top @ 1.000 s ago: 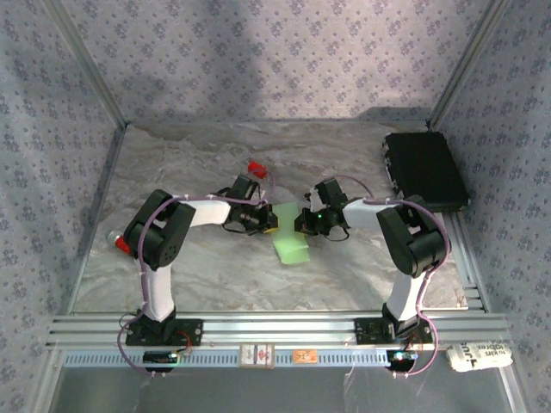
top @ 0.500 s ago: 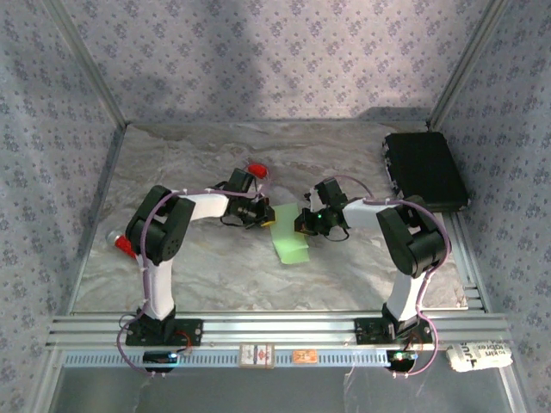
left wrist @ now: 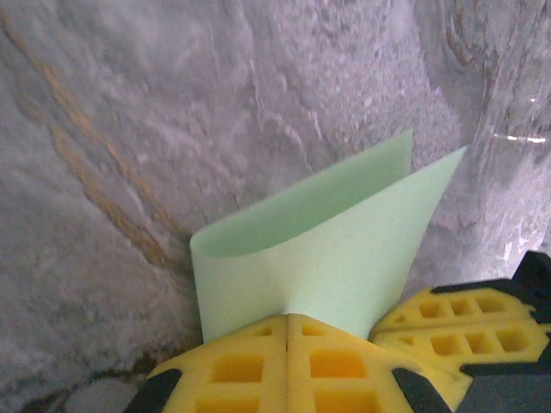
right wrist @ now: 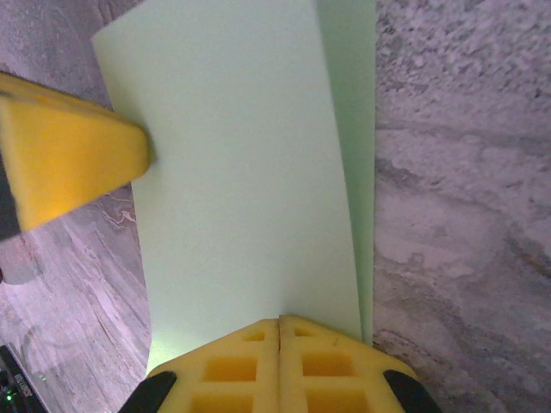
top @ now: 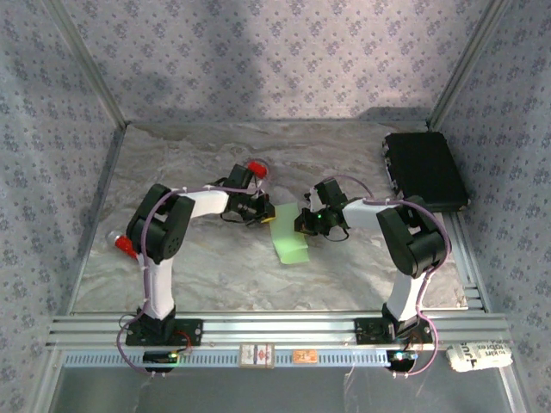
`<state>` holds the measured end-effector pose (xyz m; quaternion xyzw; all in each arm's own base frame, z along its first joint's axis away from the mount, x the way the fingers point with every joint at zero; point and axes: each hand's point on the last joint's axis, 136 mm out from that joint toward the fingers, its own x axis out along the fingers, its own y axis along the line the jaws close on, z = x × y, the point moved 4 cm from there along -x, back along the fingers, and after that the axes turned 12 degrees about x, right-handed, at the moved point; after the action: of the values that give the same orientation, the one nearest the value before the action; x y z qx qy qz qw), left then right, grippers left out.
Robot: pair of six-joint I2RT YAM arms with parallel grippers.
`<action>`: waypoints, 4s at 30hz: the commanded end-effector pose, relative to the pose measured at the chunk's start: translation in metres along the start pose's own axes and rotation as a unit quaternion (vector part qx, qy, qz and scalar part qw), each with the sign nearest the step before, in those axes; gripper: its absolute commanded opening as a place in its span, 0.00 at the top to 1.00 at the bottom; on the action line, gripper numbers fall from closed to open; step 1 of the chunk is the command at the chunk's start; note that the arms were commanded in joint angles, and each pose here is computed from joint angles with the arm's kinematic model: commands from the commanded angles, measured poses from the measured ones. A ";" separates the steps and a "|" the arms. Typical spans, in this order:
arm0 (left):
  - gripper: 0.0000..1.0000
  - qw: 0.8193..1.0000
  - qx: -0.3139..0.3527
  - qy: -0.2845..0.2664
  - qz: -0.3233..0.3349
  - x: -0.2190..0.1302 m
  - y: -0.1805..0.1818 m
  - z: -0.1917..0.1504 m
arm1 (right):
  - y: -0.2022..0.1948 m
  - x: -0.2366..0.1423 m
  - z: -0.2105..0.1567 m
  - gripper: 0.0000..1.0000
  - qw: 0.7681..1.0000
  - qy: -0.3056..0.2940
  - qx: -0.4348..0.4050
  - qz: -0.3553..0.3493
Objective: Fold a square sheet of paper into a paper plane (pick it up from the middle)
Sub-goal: First fold the square sheet of paper in half at the center of the table.
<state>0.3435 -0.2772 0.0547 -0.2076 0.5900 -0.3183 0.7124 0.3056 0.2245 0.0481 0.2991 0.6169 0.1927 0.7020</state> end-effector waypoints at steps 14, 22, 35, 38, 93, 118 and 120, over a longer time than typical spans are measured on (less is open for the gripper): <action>1.00 0.999 -0.016 -0.011 0.029 0.002 0.019 0.010 | -0.055 0.008 -0.028 1.00 0.992 0.031 0.043 -0.111; 0.99 1.000 0.000 -0.018 -0.012 -0.004 0.000 0.019 | -0.055 0.008 -0.027 1.00 0.992 0.030 0.043 -0.111; 1.00 0.998 -0.033 -0.017 0.050 0.007 0.033 0.018 | -0.058 0.008 -0.029 1.00 0.992 0.033 0.043 -0.114; 1.00 0.997 -0.039 -0.026 0.059 0.004 0.037 0.023 | -0.058 0.008 -0.030 1.00 0.992 0.034 0.042 -0.115; 0.95 0.998 0.005 0.021 -0.062 -0.018 -0.070 -0.046 | -0.052 0.004 -0.026 1.00 0.993 0.026 0.047 -0.108; 0.95 0.995 -0.021 0.094 0.018 0.004 0.000 -0.120 | -0.057 0.005 -0.030 1.00 0.992 0.033 0.043 -0.115; 0.95 0.996 -0.018 0.082 0.009 -0.001 -0.006 -0.115 | -0.057 0.005 -0.029 1.00 0.992 0.033 0.044 -0.115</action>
<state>0.2421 -0.2868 0.0461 -0.2066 0.6330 -0.3447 0.6617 0.3050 0.2232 0.0477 0.2998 0.6123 0.1917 0.7060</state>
